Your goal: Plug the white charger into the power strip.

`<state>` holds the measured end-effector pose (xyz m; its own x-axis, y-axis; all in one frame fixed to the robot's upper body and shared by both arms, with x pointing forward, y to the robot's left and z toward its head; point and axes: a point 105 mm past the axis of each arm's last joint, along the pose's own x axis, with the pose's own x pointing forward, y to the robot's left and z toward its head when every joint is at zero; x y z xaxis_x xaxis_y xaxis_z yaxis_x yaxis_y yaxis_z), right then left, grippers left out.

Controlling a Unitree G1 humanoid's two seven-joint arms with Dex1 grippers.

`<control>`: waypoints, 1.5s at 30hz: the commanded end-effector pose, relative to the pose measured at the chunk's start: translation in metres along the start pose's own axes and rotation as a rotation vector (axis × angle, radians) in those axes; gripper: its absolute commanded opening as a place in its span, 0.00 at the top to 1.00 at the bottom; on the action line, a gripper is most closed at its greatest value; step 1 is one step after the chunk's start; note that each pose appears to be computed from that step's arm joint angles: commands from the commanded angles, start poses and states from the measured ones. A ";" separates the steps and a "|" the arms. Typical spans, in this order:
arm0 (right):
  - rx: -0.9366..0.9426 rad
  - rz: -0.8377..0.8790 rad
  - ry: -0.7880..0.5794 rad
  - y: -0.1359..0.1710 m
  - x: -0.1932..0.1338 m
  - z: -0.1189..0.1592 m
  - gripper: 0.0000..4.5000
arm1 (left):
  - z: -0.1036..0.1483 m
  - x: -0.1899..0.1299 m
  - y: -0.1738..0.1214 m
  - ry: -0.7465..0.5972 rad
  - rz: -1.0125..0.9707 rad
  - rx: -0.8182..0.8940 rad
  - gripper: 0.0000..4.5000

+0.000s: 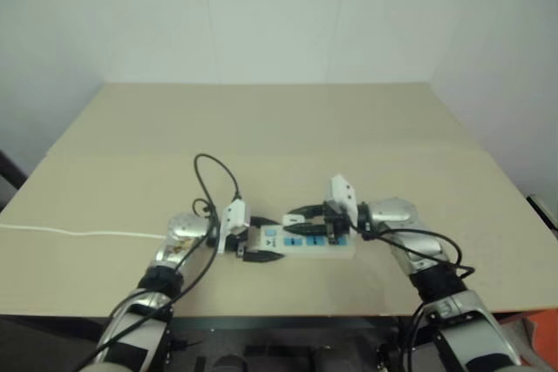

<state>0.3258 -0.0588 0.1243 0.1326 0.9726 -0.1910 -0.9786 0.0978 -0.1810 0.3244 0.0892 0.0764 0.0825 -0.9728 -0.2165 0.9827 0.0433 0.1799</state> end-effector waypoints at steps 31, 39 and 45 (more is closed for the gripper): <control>-0.008 -0.034 0.119 0.005 -0.009 -0.014 0.00 | 0.000 0.006 0.000 -0.001 -0.002 0.005 0.19; -0.049 -0.180 0.052 -0.007 -0.037 0.011 0.00 | 0.026 -0.007 0.009 -0.073 -0.013 0.020 0.01; -0.063 -0.214 0.044 -0.005 -0.046 0.017 0.00 | 0.057 -0.018 0.005 -0.130 -0.060 0.063 0.01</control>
<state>0.3235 -0.0957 0.1316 0.3255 0.9164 -0.2328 -0.9322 0.2699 -0.2411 0.3202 0.0901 0.1162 0.0059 -0.9897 -0.1433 0.9814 -0.0218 0.1905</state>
